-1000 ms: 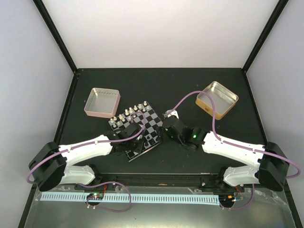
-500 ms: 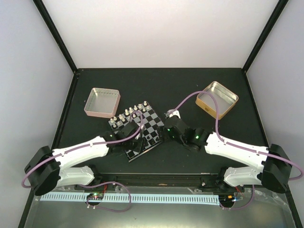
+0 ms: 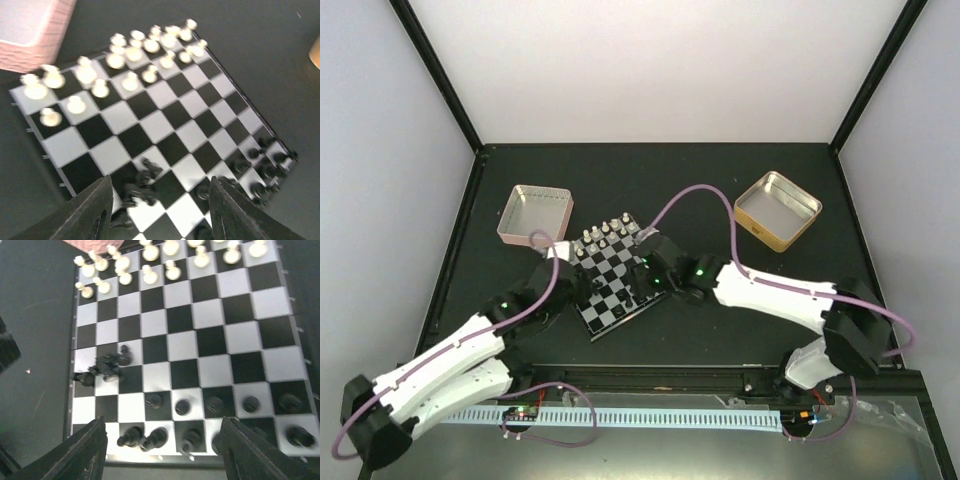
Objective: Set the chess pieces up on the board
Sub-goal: Pick up the chess piece from the chessboard.
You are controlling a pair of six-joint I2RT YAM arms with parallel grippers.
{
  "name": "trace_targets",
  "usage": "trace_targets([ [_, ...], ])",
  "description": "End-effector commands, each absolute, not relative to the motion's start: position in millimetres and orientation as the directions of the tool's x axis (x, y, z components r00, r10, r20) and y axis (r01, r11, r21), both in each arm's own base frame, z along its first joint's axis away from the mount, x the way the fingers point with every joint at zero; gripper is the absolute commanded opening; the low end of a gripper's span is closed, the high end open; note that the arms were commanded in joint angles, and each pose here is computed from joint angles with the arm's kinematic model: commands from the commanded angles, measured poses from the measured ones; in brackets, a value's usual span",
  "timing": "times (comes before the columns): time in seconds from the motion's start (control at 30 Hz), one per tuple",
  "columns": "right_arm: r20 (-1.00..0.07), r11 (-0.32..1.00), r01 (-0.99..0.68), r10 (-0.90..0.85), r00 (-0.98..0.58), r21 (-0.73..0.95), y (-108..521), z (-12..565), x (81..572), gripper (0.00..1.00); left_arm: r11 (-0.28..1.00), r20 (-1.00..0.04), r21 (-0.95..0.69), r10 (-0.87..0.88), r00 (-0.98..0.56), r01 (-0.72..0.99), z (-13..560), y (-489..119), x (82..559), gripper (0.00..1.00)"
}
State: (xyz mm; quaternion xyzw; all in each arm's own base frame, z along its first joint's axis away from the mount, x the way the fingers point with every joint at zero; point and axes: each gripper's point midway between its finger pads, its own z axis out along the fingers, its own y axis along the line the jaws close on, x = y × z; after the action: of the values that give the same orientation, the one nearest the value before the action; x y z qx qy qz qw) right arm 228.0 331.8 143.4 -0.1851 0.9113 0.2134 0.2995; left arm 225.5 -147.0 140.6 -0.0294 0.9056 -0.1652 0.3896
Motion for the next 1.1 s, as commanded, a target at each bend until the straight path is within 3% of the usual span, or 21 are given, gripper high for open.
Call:
trace_targets([
  [0.0,-0.605,0.758,-0.559,-0.280,-0.745,0.337,375,147,224,0.61,0.941,-0.698,-0.327,-0.301,-0.650,-0.085,136,-99,224,0.55],
  [0.27,-0.540,0.723,-0.631,-0.424,-0.727,0.281,421,105,219,0.47,0.909,-0.676,-0.394,-0.388,-0.626,-0.137,131,-76,211,0.59],
  [0.6,-0.516,0.774,-0.601,-0.439,-0.735,0.198,436,70,238,0.34,0.904,-0.663,-0.402,-0.396,-0.636,-0.145,126,-75,210,0.59],
  [0.97,-0.503,0.795,-0.597,-0.473,-0.723,0.112,440,47,252,0.32,0.906,-0.662,-0.399,-0.392,-0.639,-0.143,125,-76,210,0.59],
  [1.07,-0.505,0.792,-0.601,-0.477,-0.719,0.108,443,45,254,0.27,0.907,-0.660,-0.396,-0.390,-0.642,-0.145,124,-76,210,0.59],
])
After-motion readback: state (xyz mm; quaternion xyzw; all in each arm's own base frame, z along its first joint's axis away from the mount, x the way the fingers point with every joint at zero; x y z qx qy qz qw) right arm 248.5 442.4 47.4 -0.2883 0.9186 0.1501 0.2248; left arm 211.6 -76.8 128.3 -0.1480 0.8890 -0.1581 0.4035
